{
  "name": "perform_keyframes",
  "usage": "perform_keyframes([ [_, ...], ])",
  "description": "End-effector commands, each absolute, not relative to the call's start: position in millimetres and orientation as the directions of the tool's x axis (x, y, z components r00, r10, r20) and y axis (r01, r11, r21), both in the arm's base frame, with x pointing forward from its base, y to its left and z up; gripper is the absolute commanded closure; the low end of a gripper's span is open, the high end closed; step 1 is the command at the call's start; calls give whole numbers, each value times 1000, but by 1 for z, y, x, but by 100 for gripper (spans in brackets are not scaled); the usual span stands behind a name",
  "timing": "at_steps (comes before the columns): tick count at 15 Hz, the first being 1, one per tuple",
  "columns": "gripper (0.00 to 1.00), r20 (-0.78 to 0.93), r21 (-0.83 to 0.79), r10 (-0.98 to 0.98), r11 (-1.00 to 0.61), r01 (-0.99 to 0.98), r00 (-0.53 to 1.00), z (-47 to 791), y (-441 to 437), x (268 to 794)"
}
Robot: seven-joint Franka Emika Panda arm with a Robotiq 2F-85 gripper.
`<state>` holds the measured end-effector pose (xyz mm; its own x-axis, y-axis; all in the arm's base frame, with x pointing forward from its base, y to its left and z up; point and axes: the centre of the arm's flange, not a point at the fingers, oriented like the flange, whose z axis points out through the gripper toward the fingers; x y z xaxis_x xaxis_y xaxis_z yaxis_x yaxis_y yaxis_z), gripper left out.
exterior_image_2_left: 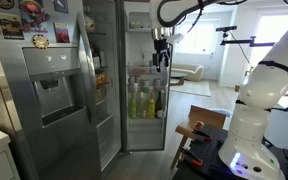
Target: Open the top compartment on the door of the fridge
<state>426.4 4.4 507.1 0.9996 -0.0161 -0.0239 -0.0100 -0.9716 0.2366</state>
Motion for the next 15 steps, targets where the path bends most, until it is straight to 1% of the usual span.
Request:
perform_keyframes([
  [1, 0, -23, 237, -16, -972, -10, 1000, 507, 4, 426],
  [3, 0, -23, 237, -16, -972, -10, 1000, 507, 4, 426],
  [5, 0, 3, 245, -32, -969, -32, 999, 509, 4, 443],
  [11, 0, 238, 295, -90, -942, -160, 967, 526, 3, 512],
  [15, 0, 387, 282, -137, -924, -258, 912, 535, -14, 557],
])
